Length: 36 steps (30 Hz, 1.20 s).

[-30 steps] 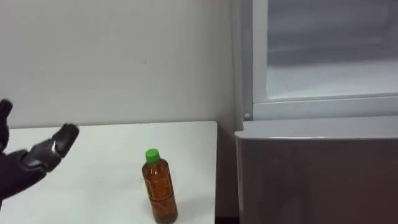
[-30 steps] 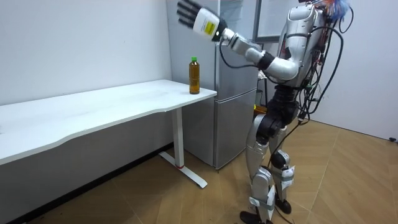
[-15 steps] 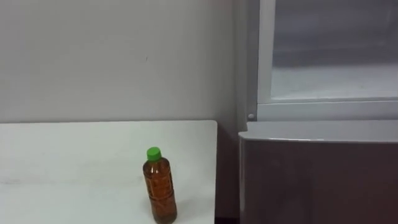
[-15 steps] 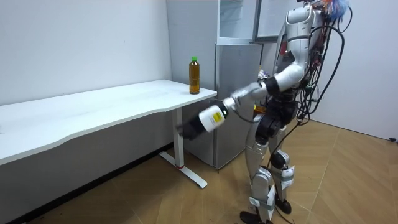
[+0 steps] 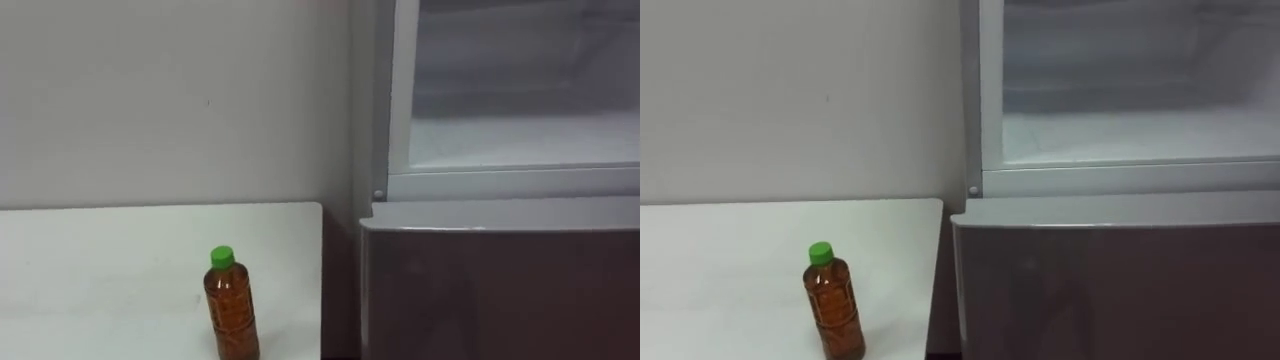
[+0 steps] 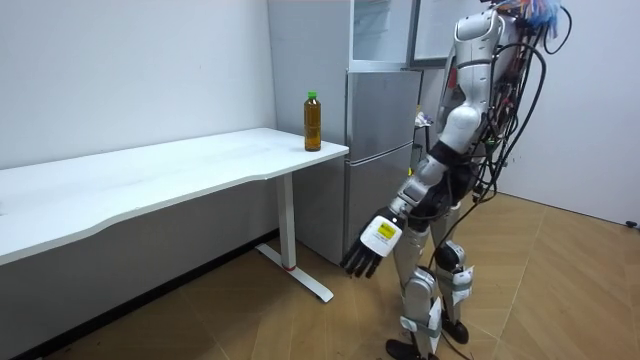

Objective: Put the bottle in the upper fridge

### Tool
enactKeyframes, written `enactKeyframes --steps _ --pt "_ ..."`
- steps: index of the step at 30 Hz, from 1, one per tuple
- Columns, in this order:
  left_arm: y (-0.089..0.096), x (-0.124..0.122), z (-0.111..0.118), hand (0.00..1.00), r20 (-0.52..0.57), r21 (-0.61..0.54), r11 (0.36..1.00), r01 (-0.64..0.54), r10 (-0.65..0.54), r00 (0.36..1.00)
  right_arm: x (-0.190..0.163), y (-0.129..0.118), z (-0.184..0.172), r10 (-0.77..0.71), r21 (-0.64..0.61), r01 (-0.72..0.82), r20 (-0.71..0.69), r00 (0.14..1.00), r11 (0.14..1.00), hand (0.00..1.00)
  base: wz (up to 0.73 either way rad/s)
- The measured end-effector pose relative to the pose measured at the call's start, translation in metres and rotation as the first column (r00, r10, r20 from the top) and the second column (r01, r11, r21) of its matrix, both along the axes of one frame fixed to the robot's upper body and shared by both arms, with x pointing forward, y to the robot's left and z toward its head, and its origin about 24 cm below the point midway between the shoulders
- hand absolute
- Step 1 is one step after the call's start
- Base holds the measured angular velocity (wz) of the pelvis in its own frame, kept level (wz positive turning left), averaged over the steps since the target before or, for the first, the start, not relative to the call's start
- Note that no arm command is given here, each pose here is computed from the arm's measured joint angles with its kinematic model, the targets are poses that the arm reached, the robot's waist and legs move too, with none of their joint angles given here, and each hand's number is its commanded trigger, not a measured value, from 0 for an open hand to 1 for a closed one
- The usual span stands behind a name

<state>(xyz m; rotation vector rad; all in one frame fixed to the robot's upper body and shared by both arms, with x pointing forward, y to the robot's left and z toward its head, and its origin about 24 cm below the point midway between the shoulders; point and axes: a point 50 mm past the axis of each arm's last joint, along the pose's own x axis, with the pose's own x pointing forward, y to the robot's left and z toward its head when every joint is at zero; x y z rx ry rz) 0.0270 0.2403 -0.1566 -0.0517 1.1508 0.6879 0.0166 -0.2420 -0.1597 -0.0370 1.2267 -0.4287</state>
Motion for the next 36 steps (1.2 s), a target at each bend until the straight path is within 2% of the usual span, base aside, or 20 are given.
enactKeyframes --steps 3,9,25,36 --pt "-0.006 -0.013 -0.006 0.00 -0.087 -0.026 0.996 0.080 -0.082 0.993 0.003 0.002 -0.001 -0.003 0.028 0.003 0.010 1.000 1.000 0.00 -0.01" --pt "-0.012 -0.015 -0.008 0.00 -0.135 -0.042 0.973 0.226 -0.230 0.964 0.002 0.005 -0.002 0.002 0.037 -0.002 0.007 1.000 0.999 0.00 0.01" --pt "-0.009 -0.005 -0.009 0.00 -0.153 -0.100 0.940 0.326 -0.338 0.929 0.005 0.009 -0.004 -0.037 0.053 0.038 -0.010 0.999 0.998 0.00 0.00" --pt "-0.010 -0.004 -0.008 0.00 -0.163 -0.078 0.926 0.369 -0.377 0.912 0.007 0.009 -0.004 -0.028 0.041 0.028 -0.006 1.000 0.999 0.00 0.00"
